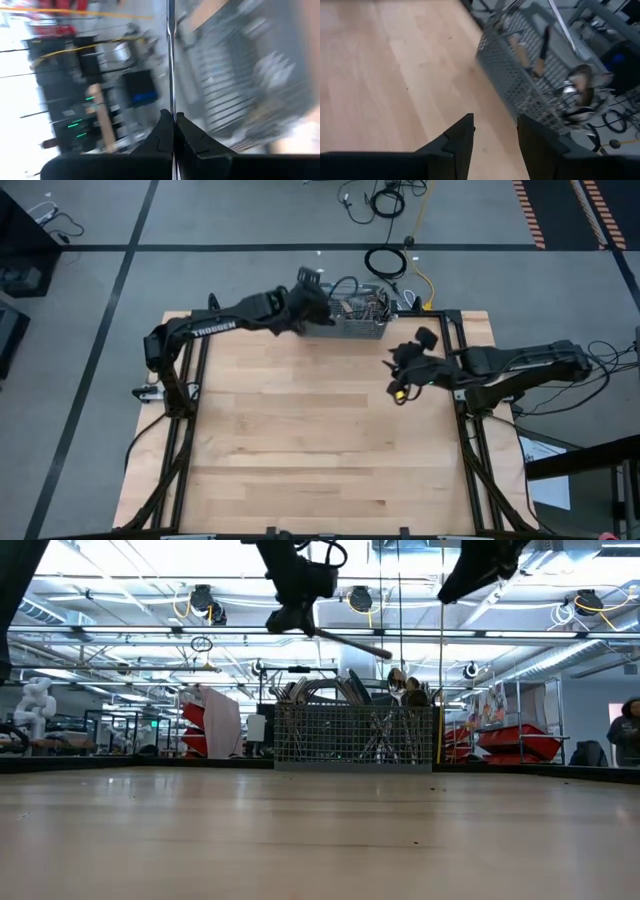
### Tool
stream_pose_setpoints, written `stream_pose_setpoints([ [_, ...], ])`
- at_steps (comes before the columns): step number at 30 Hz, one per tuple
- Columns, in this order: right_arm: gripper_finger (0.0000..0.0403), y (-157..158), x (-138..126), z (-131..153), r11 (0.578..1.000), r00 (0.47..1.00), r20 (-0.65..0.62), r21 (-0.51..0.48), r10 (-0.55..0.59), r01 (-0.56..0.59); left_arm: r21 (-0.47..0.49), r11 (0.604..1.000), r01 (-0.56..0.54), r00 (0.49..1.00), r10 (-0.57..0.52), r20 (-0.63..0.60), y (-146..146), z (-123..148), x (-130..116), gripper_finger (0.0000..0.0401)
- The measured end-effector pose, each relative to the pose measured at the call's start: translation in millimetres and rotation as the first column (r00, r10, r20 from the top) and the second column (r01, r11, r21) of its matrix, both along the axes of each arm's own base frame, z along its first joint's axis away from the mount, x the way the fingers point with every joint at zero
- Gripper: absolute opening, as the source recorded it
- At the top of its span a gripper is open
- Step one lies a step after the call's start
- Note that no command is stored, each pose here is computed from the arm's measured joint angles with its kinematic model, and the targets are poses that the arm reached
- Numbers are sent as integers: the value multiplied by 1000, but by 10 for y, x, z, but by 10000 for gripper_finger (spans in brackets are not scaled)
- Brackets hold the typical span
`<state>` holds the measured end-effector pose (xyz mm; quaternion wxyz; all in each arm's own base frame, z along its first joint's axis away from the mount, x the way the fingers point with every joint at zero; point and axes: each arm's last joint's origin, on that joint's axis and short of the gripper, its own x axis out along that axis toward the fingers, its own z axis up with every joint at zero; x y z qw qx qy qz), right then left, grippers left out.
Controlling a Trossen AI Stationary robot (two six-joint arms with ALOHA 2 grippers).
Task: Sort silverware
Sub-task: Put the silver table knife into the silverware organizer
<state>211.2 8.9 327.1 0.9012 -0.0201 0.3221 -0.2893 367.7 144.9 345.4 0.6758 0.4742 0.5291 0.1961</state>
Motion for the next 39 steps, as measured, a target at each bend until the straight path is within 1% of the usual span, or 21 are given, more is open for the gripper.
stream_pose_setpoints([
  [3, 141, -21, -115, 80, 1000, 999, 38, -13, -23, 24, 129, 991, 17, 997, -8, -71, 142, 93, -15, 4],
  [5, 141, -35, -174, 111, 999, 998, 53, -16, -43, 43, 192, 981, 42, 992, -18, -125, 208, 129, -21, 4],
  [9, 141, -44, -227, 124, 998, 997, 56, -13, -59, 60, 257, 961, 108, 973, -49, -226, 301, 131, -2, 4],
  [11, 141, -45, -230, 118, 998, 997, 49, -13, -60, 61, 264, 955, 133, 958, -56, -280, 361, 89, 5, 4],
  [14, 141, -44, -226, 111, 998, 997, 43, -13, -59, 60, 285, 948, 144, 955, -58, -292, 443, 54, 38, 4],
  [18, 141, -45, -235, 102, 998, 997, 33, -10, -62, 63, 285, 944, 165, 942, -66, -330, 509, -8, 59, 4],
  [21, 141, -45, -238, 97, 998, 998, 27, -9, -61, 62, 276, 944, 180, 936, -78, -345, 522, -50, 80, 4],
  [25, 141, -43, -238, 97, 998, 998, 26, -6, -58, 58, 274, 934, 229, 923, -119, -366, 524, -65, 108, 4],
  [28, 141, -42, -240, 94, 998, 998, 22, -7, -58, 58, 261, 927, 268, 897, -141, -420, 535, -129, 132, 4],
  [31, 141, -42, -242, 91, 998, 998, 19, -7, -57, 57, 251, 923, 293, 885, -162, -437, 539, -162, 150, 4],
  [36, 141, -42, -242, 91, 998, 998, 19, -7, -57, 57, 234, 906, 354, 838, -195, -510, 562, -273, 209, 4],
  [39, 141, -41, -242, 91, 998, 998, 19, -7, -57, 57, 227, 898, 378, 818, -209, -535, 565, -290, 215, 4],
])
